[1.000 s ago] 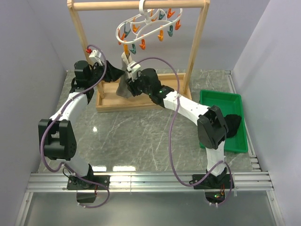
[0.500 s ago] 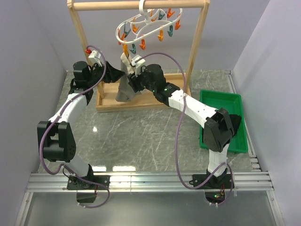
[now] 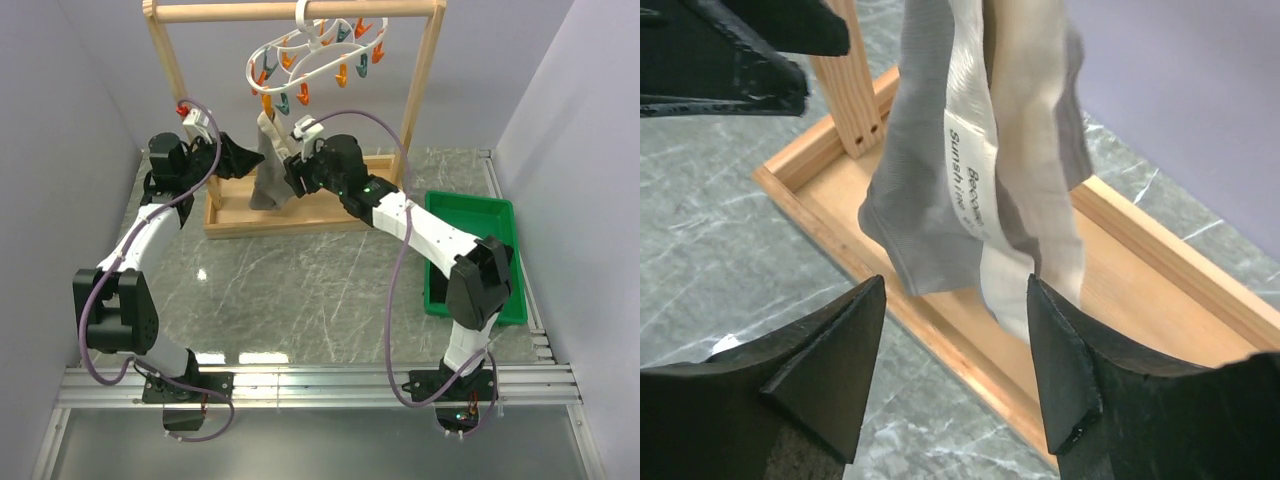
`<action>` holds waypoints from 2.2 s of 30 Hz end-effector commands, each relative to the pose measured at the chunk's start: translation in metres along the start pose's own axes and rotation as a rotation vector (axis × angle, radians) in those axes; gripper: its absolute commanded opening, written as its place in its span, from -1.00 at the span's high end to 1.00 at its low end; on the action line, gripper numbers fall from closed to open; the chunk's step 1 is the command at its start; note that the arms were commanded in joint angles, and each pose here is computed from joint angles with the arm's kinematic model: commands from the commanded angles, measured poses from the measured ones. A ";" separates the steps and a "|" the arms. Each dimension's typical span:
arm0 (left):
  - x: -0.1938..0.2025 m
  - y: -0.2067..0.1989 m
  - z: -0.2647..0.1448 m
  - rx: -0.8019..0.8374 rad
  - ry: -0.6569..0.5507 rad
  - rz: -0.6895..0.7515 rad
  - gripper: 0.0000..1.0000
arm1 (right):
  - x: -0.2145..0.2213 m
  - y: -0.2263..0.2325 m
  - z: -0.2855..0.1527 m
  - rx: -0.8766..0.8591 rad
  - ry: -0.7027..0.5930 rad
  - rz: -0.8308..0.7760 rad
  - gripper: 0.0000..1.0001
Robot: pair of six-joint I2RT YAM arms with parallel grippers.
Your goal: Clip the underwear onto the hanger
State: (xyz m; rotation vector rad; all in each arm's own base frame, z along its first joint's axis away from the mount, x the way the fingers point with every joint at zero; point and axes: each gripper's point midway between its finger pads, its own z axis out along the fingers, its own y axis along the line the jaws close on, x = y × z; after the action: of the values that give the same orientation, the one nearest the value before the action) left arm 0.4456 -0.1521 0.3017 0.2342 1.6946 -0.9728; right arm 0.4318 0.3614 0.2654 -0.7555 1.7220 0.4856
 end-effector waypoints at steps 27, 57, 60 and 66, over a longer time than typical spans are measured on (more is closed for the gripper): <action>-0.044 -0.185 -0.004 0.410 -0.228 0.454 -0.34 | -0.122 -0.104 -0.132 0.006 -0.426 0.002 -0.22; -0.088 -0.177 0.020 0.293 -0.305 0.279 -0.31 | -0.179 -0.134 -0.074 0.023 -0.651 -0.130 0.10; -0.099 -0.171 0.024 0.245 -0.330 0.284 -0.25 | -0.180 -0.132 -0.075 0.010 -0.649 -0.141 0.36; -0.124 -0.148 0.033 0.135 -0.381 0.268 -0.01 | -0.179 -0.124 -0.082 -0.009 -0.645 -0.150 0.75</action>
State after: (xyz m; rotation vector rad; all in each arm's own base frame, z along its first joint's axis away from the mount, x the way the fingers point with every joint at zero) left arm 0.4130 -0.2452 0.4562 0.4055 1.2565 -0.9273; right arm 0.5073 0.2591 0.4342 -0.6154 1.1548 0.5634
